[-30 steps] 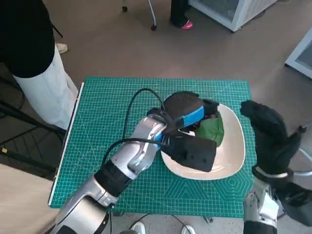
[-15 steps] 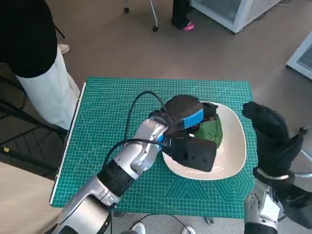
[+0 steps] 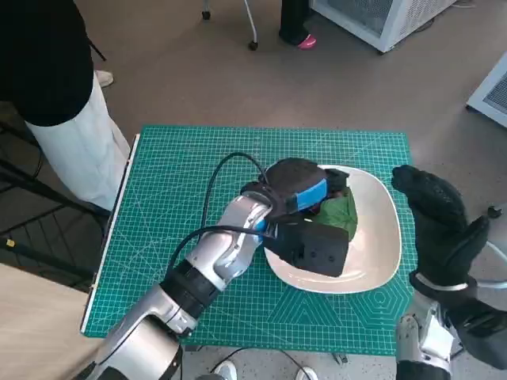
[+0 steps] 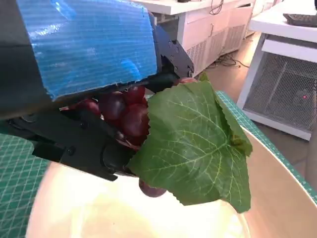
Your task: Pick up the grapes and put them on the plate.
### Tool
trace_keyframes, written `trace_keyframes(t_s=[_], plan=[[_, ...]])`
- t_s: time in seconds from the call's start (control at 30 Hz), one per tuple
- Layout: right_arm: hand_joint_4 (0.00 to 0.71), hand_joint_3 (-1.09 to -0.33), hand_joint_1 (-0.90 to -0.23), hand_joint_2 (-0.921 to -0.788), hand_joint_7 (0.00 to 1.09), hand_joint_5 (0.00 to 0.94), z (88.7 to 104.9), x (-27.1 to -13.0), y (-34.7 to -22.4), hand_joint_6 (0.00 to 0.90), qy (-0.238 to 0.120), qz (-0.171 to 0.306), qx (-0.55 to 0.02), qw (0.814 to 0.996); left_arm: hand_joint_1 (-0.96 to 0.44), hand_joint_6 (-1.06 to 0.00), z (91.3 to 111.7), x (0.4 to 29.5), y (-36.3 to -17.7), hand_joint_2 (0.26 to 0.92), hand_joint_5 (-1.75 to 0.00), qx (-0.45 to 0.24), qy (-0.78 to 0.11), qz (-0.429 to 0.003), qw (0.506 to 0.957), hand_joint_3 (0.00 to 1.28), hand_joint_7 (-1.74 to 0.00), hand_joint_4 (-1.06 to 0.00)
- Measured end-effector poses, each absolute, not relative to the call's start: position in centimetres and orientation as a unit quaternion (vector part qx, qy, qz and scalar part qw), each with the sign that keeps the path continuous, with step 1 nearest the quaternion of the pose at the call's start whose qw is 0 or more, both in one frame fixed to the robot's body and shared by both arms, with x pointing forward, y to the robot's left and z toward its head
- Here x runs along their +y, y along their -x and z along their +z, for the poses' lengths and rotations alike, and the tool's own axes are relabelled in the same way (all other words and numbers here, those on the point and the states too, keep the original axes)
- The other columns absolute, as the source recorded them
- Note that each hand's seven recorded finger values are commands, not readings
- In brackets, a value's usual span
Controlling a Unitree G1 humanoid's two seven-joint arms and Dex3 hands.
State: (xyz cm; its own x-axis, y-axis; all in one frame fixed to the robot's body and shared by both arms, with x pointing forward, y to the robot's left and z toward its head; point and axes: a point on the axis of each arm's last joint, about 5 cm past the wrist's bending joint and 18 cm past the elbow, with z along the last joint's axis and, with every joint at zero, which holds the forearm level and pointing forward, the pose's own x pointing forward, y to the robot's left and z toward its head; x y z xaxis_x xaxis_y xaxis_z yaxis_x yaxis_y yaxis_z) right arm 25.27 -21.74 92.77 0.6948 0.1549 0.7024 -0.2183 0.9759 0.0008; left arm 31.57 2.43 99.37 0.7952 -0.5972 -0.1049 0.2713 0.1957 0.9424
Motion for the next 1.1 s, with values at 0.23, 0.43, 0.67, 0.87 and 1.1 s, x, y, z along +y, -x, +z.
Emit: trace_keyframes(t_s=[0.23, 0.43, 0.67, 0.87, 1.1], plan=[[0.623, -0.538, -0.44, -0.921, 0.0, 0.0, 92.8, -21.7, -25.3, 0.57, -0.042, 0.103, -0.376, 0.92, -0.06, -0.3, 99.0, 2.1, -31.5, 0.834, -0.31, -0.116, -0.543, -0.321, 0.767, 0.06, -0.19, -0.17], [0.623, -0.539, -0.439, -0.921, 0.0, 0.0, 92.7, -21.6, -25.3, 0.57, -0.041, 0.105, -0.374, 0.921, -0.26, -0.21, 98.6, 2.1, -31.6, 0.791, -0.04, -0.086, -0.527, -0.368, 0.761, 0.01, -0.02, -0.03], [0.623, -0.539, -0.438, -0.921, 0.0, 0.0, 92.6, -21.6, -25.4, 0.569, -0.041, 0.105, -0.371, 0.922, -0.39, -0.18, 98.0, 2.3, -31.8, 0.801, 0.0, -0.091, -0.53, -0.377, 0.754, 0.01, 0.0, 0.0], [0.622, -0.54, -0.438, -0.921, 0.0, 0.0, 92.6, -21.6, -25.4, 0.569, -0.041, 0.105, -0.371, 0.922, -0.46, -0.16, 97.8, 2.4, -31.9, 0.846, 0.0, -0.109, -0.532, -0.368, 0.755, 0.02, 0.0, 0.0], [0.622, -0.54, -0.438, -0.921, 0.0, 0.0, 92.7, -21.6, -25.5, 0.569, -0.041, 0.105, -0.371, 0.922, -0.49, -0.15, 97.7, 3.0, -32.1, 0.886, 0.0, -0.126, -0.524, -0.361, 0.761, 0.02, 0.0, 0.0]])
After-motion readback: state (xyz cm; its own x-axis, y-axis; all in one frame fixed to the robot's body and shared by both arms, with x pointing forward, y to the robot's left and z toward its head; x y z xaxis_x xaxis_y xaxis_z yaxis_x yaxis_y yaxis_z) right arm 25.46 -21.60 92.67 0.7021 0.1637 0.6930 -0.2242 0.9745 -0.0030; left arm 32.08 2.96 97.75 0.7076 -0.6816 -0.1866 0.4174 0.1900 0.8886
